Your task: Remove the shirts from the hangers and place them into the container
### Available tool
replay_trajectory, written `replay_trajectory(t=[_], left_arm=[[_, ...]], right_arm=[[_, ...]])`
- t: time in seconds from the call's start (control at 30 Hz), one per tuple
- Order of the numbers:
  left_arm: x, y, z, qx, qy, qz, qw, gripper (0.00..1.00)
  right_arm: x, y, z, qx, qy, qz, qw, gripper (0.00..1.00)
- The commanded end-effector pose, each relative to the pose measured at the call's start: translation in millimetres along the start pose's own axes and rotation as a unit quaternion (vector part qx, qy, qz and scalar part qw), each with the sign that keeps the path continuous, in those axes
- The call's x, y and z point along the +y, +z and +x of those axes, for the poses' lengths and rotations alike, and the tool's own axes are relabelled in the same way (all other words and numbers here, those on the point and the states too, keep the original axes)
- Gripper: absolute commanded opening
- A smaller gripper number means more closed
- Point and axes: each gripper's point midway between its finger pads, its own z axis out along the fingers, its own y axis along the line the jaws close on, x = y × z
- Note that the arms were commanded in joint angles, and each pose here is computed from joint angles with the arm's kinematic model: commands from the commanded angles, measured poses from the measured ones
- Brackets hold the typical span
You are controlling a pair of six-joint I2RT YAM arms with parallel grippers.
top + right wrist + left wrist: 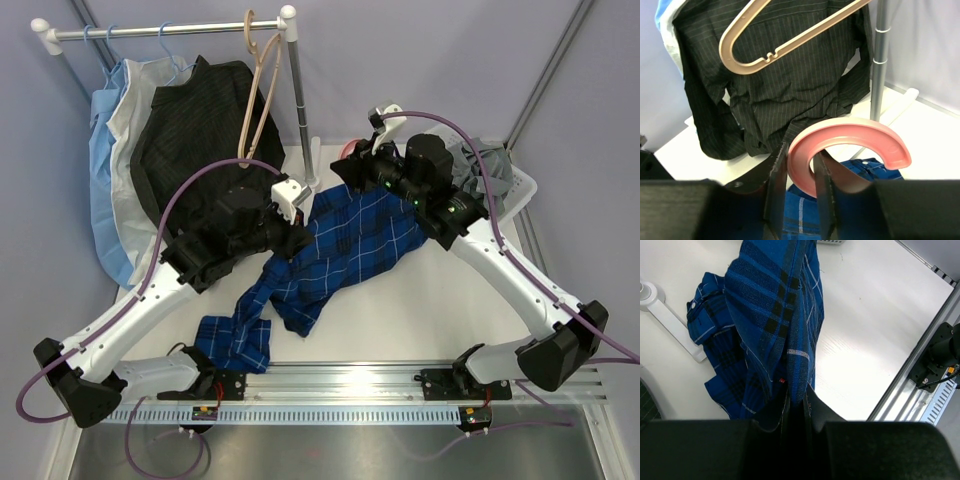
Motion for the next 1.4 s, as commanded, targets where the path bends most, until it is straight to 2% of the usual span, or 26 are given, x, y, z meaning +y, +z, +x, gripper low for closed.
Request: replay_trajectory(t=[0.0, 0.07, 0.23, 0.27, 0.33, 0.37, 0.47, 0.5, 0.57, 0.77, 0.9, 1.0, 1.17, 1.37], left_arm=[[-8, -4, -38, -0.064, 0.022, 0.010, 0.998, 0.00], [-7, -3, -37, -0.064, 0.022, 0.008, 0.998, 0.00], [0, -6, -36, -0.067, 0.023, -0.013, 0.997, 0.00], [1, -6, -36, -0.068, 0.021, -0.017, 0.997, 0.03], [5, -6, -35, -0.068, 0.017, -0.028, 0.997, 0.16], [6, -6, -36, -0.069, 0.017, -0.029, 0.997, 0.39], [6, -7, -38, -0.071, 0.015, -0.033, 0.997, 0.56], [5, -9, -41, -0.076, 0.015, -0.031, 0.997, 0.65], [3, -15, -50, -0.088, 0.017, -0.030, 0.996, 0.71], [-5, -36, -101, -0.143, 0.034, -0.023, 0.989, 0.73], [-9, -29, -130, -0.157, 0.037, -0.006, 0.987, 0.73], [-10, -11, -138, -0.145, 0.019, 0.016, 0.989, 0.71], [3, 18, -122, -0.110, -0.011, 0.009, 0.994, 0.69], [11, 29, -113, -0.095, -0.031, 0.007, 0.995, 0.64]], right_arm=[[13, -2, -33, -0.042, -0.015, -0.014, 0.999, 0.29], [12, -2, -33, -0.043, -0.017, -0.010, 0.999, 0.26], [5, -8, -34, -0.045, -0.027, 0.011, 0.999, 0.07], [5, -10, -36, -0.048, -0.029, 0.013, 0.998, 0.04], [5, -16, -40, -0.057, -0.032, 0.015, 0.998, 0.00], [5, -18, -41, -0.059, -0.034, 0.017, 0.998, 0.00], [4, -26, -45, -0.070, -0.045, 0.023, 0.996, 0.00], [3, -28, -45, -0.073, -0.050, 0.026, 0.996, 0.00], [-1, -31, -44, -0.075, -0.055, 0.038, 0.995, 0.00], [-3, -36, -40, -0.079, -0.076, 0.038, 0.993, 0.00], [0, -34, -38, -0.079, -0.075, 0.031, 0.994, 0.00], [1, -35, -39, -0.081, -0.075, 0.027, 0.994, 0.00], [2, -41, -44, -0.089, -0.081, 0.030, 0.992, 0.00], [2, -43, -45, -0.090, -0.084, 0.031, 0.992, 0.00]])
